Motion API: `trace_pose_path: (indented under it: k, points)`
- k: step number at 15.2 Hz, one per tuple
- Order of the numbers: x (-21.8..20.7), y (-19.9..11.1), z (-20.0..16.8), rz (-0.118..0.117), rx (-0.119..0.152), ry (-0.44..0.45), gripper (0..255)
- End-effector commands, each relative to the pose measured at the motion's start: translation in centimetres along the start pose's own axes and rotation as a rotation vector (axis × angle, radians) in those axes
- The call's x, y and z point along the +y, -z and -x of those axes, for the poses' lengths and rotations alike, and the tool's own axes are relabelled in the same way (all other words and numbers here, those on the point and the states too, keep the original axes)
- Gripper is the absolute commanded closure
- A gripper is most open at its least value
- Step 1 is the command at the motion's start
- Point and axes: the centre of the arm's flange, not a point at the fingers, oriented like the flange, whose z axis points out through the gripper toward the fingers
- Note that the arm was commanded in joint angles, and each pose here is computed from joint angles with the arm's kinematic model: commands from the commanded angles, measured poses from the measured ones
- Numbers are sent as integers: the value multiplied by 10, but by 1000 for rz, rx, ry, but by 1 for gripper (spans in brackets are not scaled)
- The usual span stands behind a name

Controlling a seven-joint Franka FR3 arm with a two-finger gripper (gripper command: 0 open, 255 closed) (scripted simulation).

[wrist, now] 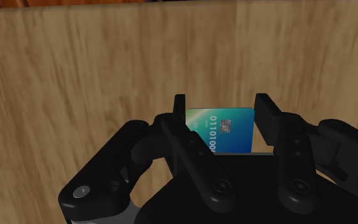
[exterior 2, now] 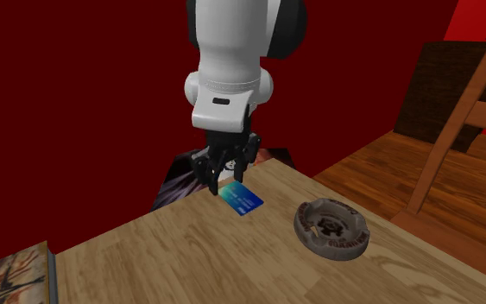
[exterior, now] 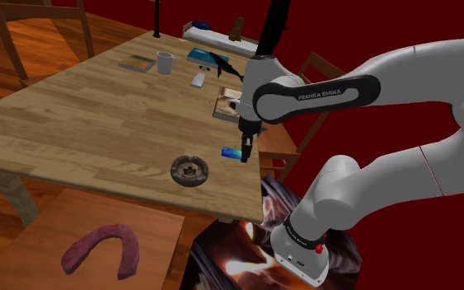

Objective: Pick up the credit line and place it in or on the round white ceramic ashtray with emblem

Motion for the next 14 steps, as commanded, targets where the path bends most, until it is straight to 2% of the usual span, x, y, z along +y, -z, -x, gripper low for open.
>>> trace_pose_path:
  k: [1, 11, 14]
  points:
    - [0, 11, 2, 0, -1, 0, 255]
    - [-1, 59, 9, 0, -1, 0, 255]
    - [-25, 65, -22, 0, -1, 0, 255]
